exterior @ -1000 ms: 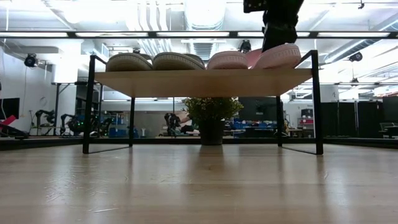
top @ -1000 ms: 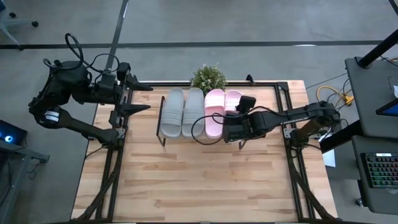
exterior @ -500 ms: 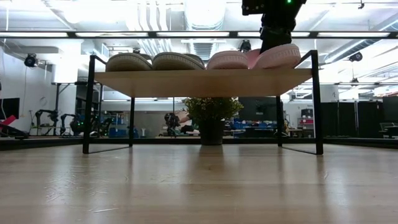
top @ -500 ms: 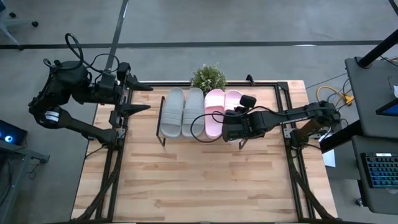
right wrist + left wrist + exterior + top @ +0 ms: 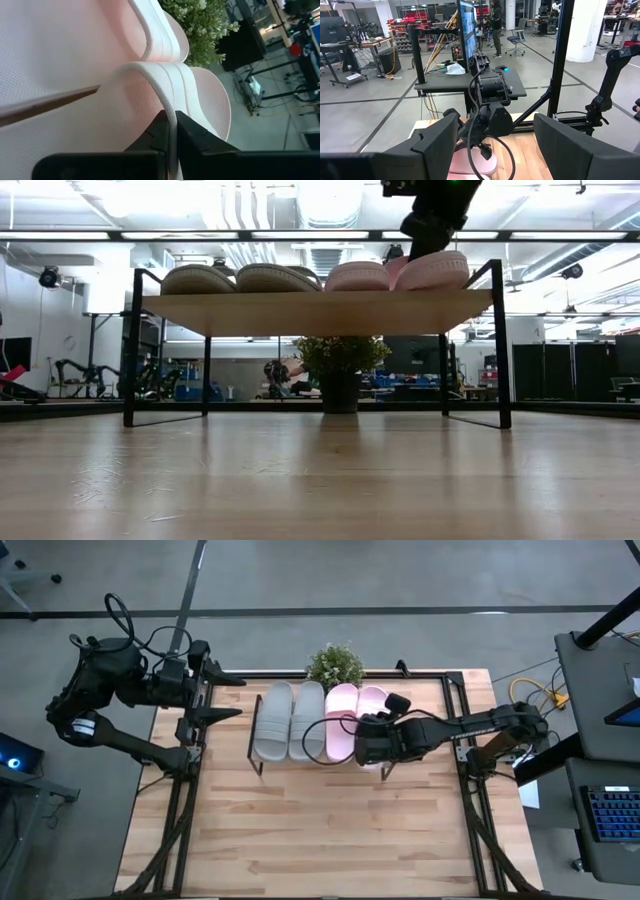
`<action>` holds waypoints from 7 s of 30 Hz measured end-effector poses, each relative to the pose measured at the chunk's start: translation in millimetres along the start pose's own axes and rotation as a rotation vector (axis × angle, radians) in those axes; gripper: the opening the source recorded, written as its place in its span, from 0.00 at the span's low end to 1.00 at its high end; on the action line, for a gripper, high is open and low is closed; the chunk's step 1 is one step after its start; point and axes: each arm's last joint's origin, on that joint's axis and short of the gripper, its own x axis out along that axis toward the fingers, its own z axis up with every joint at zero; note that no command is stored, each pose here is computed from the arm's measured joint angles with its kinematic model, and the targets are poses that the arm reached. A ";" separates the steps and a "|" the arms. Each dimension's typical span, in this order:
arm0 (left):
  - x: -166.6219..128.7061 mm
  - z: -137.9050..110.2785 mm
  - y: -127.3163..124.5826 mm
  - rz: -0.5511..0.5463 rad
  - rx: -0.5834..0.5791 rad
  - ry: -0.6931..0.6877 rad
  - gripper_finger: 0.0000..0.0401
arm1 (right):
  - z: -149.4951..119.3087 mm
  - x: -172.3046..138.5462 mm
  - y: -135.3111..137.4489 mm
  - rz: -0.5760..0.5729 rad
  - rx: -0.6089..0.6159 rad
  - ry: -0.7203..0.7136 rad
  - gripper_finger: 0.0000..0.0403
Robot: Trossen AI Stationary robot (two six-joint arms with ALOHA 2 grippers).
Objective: Pick and place slides into the shelf
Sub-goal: Put the right pink slipper on the shelf, then return to Home Position
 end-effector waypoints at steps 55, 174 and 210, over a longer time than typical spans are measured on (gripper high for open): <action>28.6 -3.4 -0.4 -0.002 -0.003 0.029 0.61 | -56.6 -12.1 -34.4 0.237 0.329 -0.176 0.02; 33.3 -5.5 -1.0 -0.015 -0.052 0.047 0.61 | -58.6 -55.8 -95.0 0.226 0.196 -0.068 0.60; -45.0 -54.8 5.8 0.309 0.058 0.045 0.00 | -35.1 -172.7 -163.8 0.590 0.504 -0.750 0.02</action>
